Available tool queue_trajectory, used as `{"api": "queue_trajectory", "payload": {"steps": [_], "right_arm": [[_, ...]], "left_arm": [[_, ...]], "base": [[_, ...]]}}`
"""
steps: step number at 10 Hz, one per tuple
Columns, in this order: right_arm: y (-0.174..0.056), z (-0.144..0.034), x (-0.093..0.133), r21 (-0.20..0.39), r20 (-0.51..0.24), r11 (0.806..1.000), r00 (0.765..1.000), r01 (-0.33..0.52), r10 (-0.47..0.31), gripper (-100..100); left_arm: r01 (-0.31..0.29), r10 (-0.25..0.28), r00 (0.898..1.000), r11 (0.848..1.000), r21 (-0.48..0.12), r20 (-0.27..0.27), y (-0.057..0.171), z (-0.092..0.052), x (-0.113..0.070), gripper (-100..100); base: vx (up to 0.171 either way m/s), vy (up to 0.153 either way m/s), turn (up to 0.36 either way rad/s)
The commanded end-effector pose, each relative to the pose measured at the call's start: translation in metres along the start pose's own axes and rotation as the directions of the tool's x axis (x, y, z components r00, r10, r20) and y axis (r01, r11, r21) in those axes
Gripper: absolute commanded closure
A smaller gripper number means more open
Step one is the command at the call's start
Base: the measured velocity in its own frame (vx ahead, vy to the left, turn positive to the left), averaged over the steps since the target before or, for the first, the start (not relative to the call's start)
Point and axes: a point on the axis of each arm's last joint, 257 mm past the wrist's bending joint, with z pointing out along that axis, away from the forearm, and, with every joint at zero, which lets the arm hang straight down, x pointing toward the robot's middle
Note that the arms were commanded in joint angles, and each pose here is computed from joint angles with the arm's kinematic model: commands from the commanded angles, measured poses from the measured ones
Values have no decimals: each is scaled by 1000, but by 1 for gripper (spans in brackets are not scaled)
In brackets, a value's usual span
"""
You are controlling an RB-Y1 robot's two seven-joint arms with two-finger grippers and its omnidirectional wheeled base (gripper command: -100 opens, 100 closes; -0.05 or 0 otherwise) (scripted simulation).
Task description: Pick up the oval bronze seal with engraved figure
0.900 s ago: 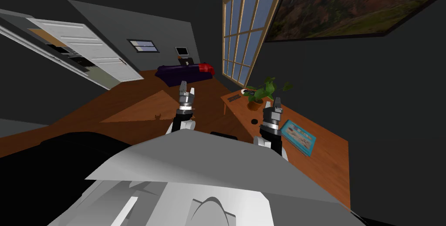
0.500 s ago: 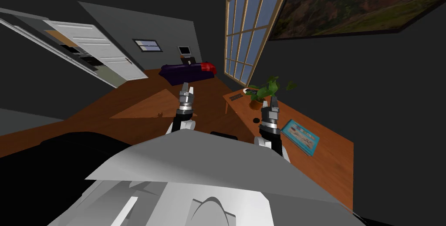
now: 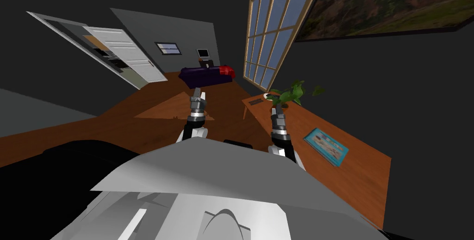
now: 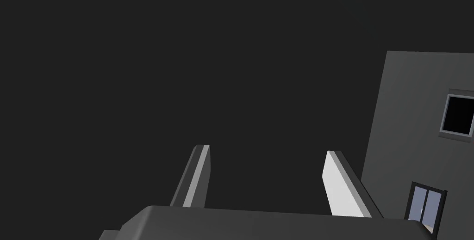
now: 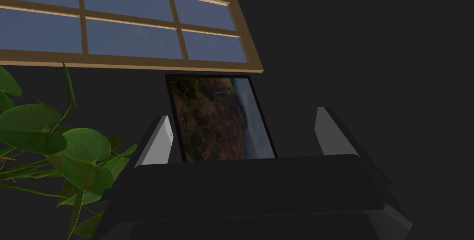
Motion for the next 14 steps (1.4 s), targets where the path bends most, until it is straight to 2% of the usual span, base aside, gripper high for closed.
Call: {"api": "queue_trajectory", "payload": {"steps": [1, 3, 4, 6, 7, 8, 9, 10, 11, 12, 13, 14], "right_arm": [[-6, -3, 6, 7, -31, 1000, 999, 15, -15, -100], [-28, -12, 33, 42, -122, 998, 992, 44, -39, -100], [-28, -12, 33, 41, -123, 998, 991, 49, -43, -100], [-54, -28, 61, 77, -223, 993, 972, 90, -71, -100], [-59, -31, 64, 84, -234, 991, 969, 102, -80, -100], [-76, -45, 80, 105, -295, 985, 950, 137, -100, -100], [-77, -45, 80, 106, -297, 985, 949, 139, -102, -100], [-95, -62, 95, 126, -364, 975, 923, 181, -124, -100], [-96, -63, 96, 127, -366, 975, 922, 182, -125, -100], [-117, -83, 108, 146, -435, 962, 888, 230, -147, -100], [-116, -84, 110, 144, -438, 962, 887, 233, -149, -100], [-132, -103, 120, 145, -503, 949, 847, 281, -173, -100]], "left_arm": [[0, 0, 1000, 1000, 0, 0, 0, 0, 0, 0], [0, 0, 1000, 1000, 0, 0, 0, 0, 0, 0], [0, 0, 1000, 1000, 0, 0, 0, 0, 0, 0], [0, 0, 1000, 1000, 0, 0, 0, 0, 0, 0], [0, 0, 1000, 1000, 0, 0, 0, 0, 0, 0], [0, 0, 1000, 1000, 0, 0, 0, 0, 0, 0], [0, 0, 1000, 1000, 0, 0, 0, 0, 0, 0], [0, 0, 1000, 1000, 0, 0, 0, 0, 0, 0], [0, 0, 1000, 1000, 0, 0, 0, 0, 0, 0], [0, 0, 1000, 1000, 0, 0, 0, 0, 0, 0], [0, 0, 1000, 1000, 0, 0, 0, 0, 0, 0], [0, 0, 1000, 1000, 0, 0, 0, 0, 0, 0]], "base": [[-98, 74, 40], [-85, 75, 158], [-81, 61, 72], [-113, 73, 201], [-80, 57, 74], [-54, 65, 168], [-43, 47, 78], [-56, 52, 150], [-45, 42, 109], [-55, 43, 177], [-39, 32, 115], [-38, 37, 242]]}}
